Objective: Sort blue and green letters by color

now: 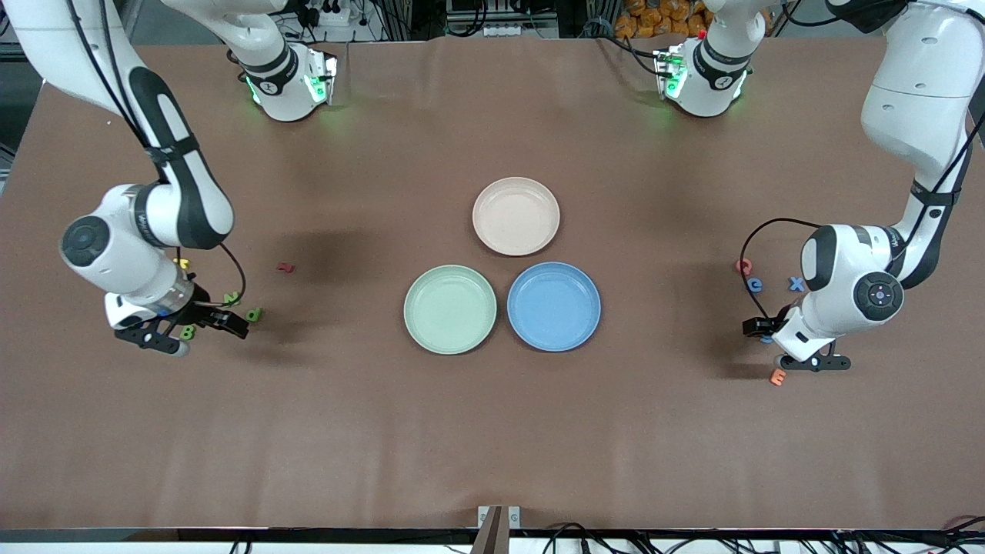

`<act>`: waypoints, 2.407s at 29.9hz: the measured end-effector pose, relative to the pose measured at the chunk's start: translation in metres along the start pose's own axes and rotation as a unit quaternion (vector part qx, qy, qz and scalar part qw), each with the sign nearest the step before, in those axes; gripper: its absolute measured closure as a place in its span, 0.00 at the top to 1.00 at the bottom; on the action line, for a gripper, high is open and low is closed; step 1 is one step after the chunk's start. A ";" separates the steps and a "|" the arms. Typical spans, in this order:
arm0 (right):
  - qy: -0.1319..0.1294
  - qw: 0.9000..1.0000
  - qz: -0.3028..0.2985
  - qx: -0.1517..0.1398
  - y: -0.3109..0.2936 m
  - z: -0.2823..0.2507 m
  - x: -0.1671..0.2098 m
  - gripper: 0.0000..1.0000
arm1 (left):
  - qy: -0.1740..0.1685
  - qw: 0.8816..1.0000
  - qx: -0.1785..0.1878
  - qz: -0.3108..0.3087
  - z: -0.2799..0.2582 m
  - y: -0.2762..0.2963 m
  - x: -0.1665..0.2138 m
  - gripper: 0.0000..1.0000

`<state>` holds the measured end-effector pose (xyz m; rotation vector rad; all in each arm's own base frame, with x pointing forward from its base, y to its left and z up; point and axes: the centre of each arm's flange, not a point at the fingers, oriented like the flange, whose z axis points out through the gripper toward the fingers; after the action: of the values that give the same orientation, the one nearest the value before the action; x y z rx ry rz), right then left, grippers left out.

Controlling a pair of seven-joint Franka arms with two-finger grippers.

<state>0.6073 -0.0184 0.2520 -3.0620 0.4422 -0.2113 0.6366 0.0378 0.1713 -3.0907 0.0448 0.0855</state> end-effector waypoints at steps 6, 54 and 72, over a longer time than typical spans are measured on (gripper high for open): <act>0.013 1.000 0.003 0.001 0.010 0.039 -0.024 1.00 | 0.004 1.000 0.000 -0.004 -0.006 0.002 0.001 0.56; -0.027 1.000 0.011 -0.007 0.001 0.079 -0.055 0.47 | 0.036 0.990 -0.048 -0.129 -0.095 0.265 -0.028 0.26; -0.025 1.000 0.012 -0.007 0.000 0.076 -0.049 0.35 | 0.018 0.987 -0.051 -0.151 -0.072 0.406 -0.081 0.35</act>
<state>0.5710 -0.0033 0.1708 -3.0659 0.4796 -0.1298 0.5477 -0.3692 0.2279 -3.1561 -0.4385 0.0213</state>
